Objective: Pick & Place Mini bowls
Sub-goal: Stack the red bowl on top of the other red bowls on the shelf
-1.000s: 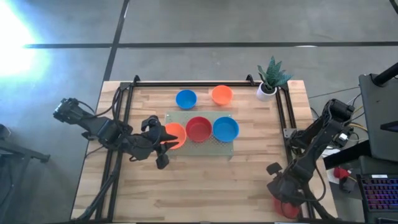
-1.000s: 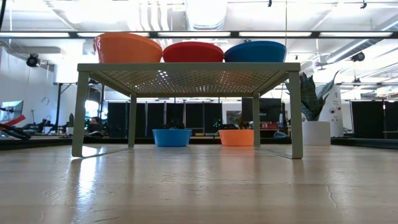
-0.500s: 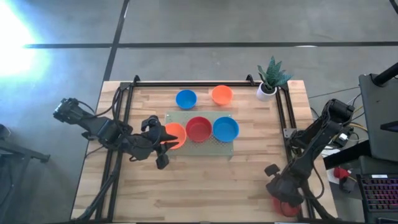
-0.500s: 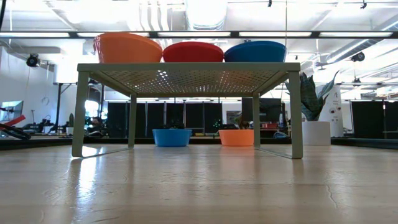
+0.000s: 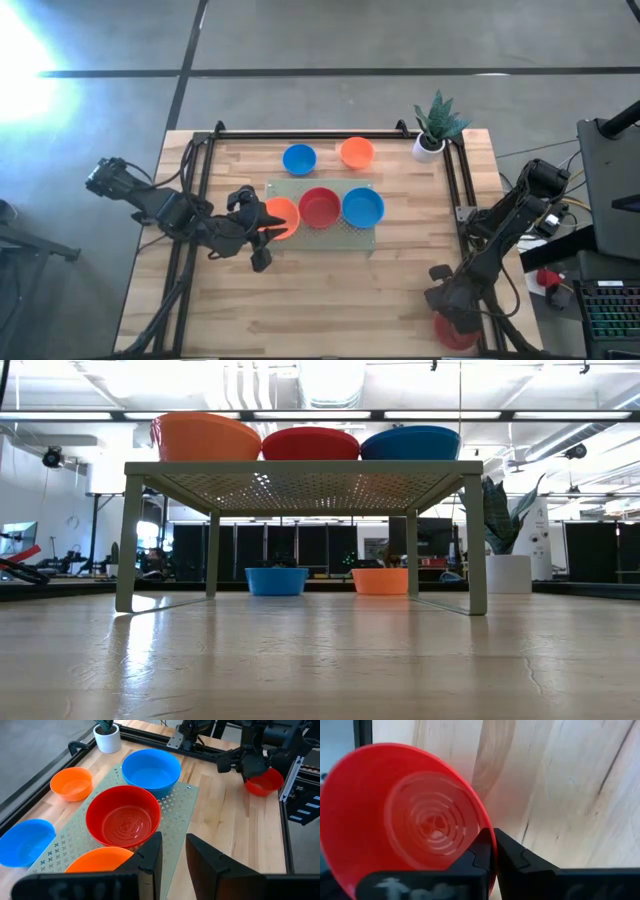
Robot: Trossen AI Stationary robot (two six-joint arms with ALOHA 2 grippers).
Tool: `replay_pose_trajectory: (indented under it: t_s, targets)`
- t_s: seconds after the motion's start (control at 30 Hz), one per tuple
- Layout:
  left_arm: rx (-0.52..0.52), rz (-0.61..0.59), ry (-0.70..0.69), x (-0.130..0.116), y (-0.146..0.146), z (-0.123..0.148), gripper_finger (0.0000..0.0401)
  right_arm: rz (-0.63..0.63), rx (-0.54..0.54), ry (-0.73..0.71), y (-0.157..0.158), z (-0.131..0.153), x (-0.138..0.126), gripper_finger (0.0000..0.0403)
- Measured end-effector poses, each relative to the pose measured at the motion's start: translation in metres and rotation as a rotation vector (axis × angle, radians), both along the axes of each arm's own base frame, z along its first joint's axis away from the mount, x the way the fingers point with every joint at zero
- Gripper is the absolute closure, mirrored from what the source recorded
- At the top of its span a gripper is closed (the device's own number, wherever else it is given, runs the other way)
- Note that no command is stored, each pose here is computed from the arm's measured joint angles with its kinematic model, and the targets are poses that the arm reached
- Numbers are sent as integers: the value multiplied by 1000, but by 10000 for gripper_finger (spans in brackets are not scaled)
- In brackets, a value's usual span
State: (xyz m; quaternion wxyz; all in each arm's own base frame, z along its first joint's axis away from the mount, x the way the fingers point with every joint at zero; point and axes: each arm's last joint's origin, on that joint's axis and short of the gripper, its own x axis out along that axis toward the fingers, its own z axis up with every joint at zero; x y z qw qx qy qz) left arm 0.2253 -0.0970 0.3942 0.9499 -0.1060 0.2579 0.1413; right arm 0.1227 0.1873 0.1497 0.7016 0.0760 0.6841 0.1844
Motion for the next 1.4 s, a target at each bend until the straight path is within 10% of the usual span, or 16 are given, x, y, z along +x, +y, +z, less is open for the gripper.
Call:
replay_pose_trajectory:
  t_s: [0.73, 1.4]
  targets:
    - [7, -4, 2, 0, 0, 0, 323, -121, 64, -133, 22, 93, 40, 394]
    - [33, -30, 12, 0, 0, 0, 323, -549, 24, -465, -53, 219, 114, 394]
